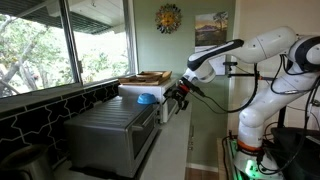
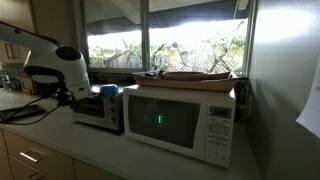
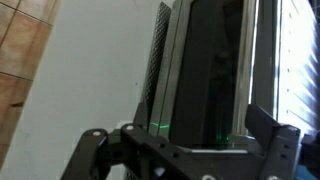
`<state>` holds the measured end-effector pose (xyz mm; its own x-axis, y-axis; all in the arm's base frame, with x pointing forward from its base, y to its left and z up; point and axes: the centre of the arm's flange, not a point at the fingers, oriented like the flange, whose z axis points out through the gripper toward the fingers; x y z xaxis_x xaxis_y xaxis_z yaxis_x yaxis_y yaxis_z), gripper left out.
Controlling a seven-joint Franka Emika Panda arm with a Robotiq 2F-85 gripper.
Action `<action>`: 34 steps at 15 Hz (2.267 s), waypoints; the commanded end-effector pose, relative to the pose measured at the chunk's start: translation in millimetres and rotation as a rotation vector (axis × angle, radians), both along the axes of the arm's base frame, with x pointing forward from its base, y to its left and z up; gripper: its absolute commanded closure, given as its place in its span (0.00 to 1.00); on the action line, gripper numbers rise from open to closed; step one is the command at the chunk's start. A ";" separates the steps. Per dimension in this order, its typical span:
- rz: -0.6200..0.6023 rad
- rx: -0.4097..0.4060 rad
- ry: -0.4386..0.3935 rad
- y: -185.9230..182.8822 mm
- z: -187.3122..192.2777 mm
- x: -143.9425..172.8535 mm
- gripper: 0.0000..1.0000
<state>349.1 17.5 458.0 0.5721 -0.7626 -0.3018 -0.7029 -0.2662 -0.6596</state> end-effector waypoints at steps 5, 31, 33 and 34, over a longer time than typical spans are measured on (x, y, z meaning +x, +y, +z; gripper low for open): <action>-0.061 -0.018 -0.186 45.0 -31.3 11.1 0.00; 0.028 0.233 0.144 13.8 -90.7 -45.6 0.00; 0.045 0.316 0.172 9.5 -95.9 -50.8 0.00; 0.054 0.364 0.187 6.9 -98.5 -51.3 0.00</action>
